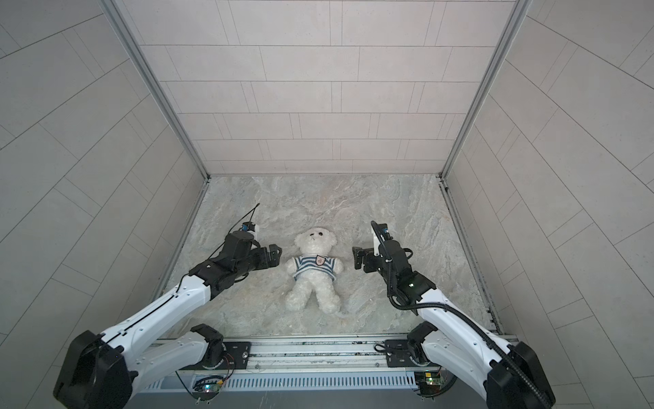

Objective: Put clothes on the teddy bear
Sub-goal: 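Open both grippers and withdraw them away from the bear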

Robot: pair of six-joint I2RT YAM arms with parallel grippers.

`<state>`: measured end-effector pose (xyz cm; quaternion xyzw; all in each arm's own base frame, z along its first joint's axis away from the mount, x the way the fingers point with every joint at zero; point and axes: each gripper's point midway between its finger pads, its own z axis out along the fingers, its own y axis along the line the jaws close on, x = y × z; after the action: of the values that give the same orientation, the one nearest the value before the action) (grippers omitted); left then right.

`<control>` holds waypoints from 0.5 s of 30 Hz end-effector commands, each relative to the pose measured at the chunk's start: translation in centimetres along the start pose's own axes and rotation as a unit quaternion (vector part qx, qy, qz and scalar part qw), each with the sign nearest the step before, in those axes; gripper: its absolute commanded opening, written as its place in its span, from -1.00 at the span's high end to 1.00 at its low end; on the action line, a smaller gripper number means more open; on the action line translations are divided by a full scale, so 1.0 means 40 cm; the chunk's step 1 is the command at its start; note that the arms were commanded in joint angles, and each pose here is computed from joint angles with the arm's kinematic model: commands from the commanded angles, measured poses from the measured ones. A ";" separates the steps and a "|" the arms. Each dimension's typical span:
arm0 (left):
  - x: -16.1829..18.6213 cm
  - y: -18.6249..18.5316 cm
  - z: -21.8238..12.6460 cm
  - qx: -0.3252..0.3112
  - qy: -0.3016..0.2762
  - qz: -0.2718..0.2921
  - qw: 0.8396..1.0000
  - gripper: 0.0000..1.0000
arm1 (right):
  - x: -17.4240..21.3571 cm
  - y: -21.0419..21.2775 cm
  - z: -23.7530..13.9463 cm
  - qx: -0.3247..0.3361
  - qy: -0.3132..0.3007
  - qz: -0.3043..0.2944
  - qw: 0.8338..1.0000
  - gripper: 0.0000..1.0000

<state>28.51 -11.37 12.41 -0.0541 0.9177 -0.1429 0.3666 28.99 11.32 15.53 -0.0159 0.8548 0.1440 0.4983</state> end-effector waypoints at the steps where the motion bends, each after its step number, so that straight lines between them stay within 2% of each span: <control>1: -0.058 0.082 -0.046 -0.079 -0.056 0.011 0.995 -1.00 | -0.003 -0.092 -0.025 0.068 -0.019 -0.009 0.997 -0.99; 7: -0.146 0.195 -0.122 -0.178 -0.153 -0.017 0.972 -1.00 | -0.050 -0.214 -0.052 0.152 -0.053 -0.007 0.987 -0.99; 10: -0.178 0.233 -0.148 -0.226 -0.198 -0.008 0.954 -1.00 | -0.069 -0.265 -0.054 0.180 -0.065 -0.007 0.982 -0.99; 15: -0.213 0.256 -0.157 -0.259 -0.247 0.013 0.934 -1.00 | -0.093 -0.328 -0.065 0.218 -0.095 -0.024 0.971 -0.99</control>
<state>30.05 -0.21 18.02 -0.1615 0.8336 0.0689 0.5237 30.42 -1.17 15.84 0.0940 0.8306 -0.0270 0.5482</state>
